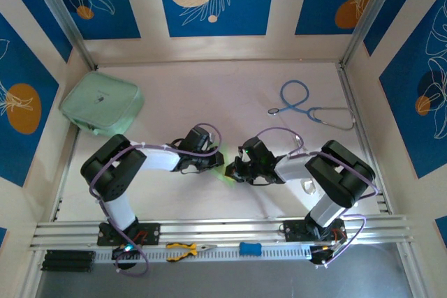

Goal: Fold a paper plane with a square sheet of paper (pick it up from the middle)
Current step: Fourth fold the wing at the center of the table.

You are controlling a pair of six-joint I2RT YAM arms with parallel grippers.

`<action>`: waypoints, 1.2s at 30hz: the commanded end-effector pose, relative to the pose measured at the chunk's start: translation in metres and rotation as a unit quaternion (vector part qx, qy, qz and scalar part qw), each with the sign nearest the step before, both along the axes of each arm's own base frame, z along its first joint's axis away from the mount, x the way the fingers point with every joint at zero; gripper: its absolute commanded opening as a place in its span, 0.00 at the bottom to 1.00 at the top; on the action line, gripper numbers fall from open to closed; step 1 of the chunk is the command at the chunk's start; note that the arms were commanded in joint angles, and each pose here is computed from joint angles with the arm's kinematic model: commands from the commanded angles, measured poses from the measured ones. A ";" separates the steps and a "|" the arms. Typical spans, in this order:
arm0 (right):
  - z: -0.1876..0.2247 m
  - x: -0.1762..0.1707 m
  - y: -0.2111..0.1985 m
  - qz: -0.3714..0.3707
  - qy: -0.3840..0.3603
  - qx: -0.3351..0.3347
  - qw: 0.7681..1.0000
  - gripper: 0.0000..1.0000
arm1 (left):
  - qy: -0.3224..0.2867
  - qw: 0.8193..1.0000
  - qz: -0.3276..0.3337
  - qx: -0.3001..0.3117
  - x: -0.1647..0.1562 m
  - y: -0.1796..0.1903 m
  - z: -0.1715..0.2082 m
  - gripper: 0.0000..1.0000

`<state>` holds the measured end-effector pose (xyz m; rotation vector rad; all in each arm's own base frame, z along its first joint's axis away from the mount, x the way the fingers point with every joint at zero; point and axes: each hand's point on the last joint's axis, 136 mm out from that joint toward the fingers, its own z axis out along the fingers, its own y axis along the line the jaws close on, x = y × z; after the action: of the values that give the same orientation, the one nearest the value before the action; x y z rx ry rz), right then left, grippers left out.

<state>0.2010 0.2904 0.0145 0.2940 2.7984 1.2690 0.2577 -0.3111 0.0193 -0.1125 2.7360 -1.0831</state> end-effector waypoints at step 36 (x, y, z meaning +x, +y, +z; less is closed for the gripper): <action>-0.042 -0.029 -0.034 -0.021 0.077 -0.052 0.995 0.00 | 0.028 0.999 -0.023 0.018 -0.014 0.015 -0.016 0.03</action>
<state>0.2025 0.2879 0.0142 0.3173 2.7602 1.3191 0.2386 -0.3130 0.0193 -0.0041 2.7689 -1.1761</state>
